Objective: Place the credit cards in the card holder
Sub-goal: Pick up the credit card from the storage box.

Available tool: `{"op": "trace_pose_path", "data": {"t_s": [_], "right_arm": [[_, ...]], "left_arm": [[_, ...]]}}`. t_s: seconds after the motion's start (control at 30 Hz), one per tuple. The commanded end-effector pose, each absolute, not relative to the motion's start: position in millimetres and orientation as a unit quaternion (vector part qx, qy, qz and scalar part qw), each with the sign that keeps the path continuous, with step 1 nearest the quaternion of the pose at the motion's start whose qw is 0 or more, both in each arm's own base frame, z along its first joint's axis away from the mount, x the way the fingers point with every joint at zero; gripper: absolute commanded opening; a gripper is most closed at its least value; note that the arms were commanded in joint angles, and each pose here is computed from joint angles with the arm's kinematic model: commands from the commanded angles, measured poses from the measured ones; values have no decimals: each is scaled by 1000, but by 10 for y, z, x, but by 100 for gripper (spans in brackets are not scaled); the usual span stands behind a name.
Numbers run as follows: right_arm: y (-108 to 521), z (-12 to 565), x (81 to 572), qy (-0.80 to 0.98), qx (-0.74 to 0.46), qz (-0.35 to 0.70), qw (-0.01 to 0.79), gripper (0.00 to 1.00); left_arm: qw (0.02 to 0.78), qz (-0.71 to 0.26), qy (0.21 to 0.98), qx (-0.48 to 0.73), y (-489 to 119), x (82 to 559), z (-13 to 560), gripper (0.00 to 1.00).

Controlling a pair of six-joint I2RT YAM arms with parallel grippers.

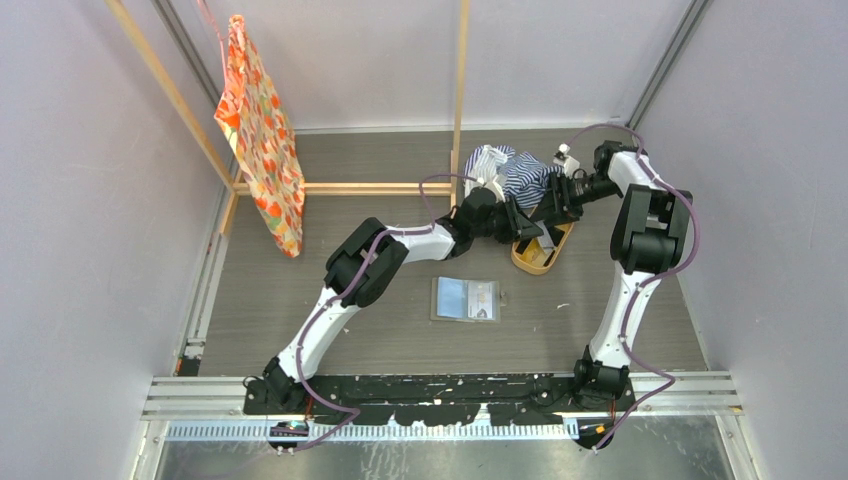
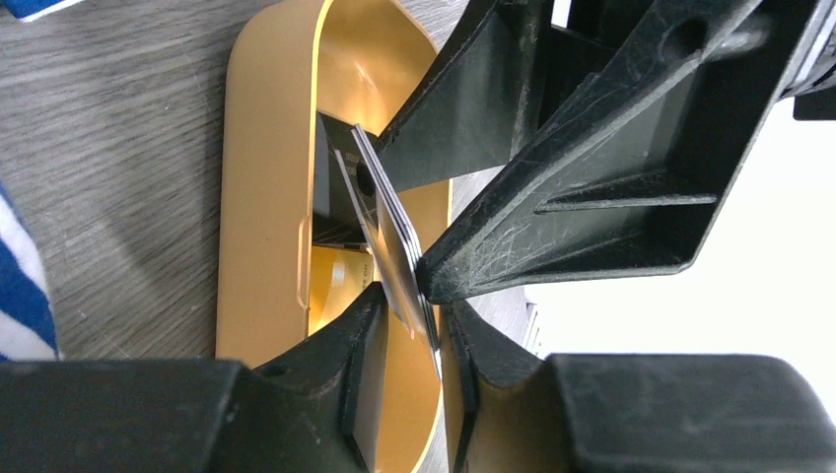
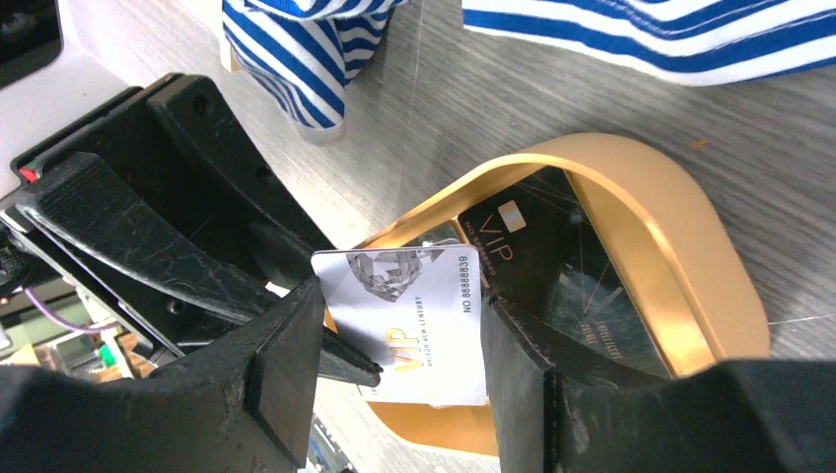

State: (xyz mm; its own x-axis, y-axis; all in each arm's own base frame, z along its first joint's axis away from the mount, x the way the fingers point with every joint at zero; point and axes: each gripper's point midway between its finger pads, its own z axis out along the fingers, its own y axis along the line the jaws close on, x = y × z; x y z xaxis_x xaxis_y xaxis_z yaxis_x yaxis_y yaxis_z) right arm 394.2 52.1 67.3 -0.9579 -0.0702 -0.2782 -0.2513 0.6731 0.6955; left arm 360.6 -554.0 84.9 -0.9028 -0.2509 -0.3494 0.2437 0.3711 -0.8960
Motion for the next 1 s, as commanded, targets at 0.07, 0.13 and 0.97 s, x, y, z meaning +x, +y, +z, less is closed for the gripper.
{"op": "trace_pose_path", "data": {"t_s": [0.07, 0.13, 0.97], "right_arm": [[584, 1094, 3986, 899, -75, 398, 168, 40], [597, 1121, 3971, 897, -74, 400, 172, 40], [381, 1548, 3768, 856, -131, 446, 228, 59]], "left_arm": [[215, -550, 807, -1, -5599, 3615, 714, 21], [218, -555, 803, 1, -5611, 3617, 737, 13], [284, -615, 728, 102, -5344, 3524, 1140, 0]]}}
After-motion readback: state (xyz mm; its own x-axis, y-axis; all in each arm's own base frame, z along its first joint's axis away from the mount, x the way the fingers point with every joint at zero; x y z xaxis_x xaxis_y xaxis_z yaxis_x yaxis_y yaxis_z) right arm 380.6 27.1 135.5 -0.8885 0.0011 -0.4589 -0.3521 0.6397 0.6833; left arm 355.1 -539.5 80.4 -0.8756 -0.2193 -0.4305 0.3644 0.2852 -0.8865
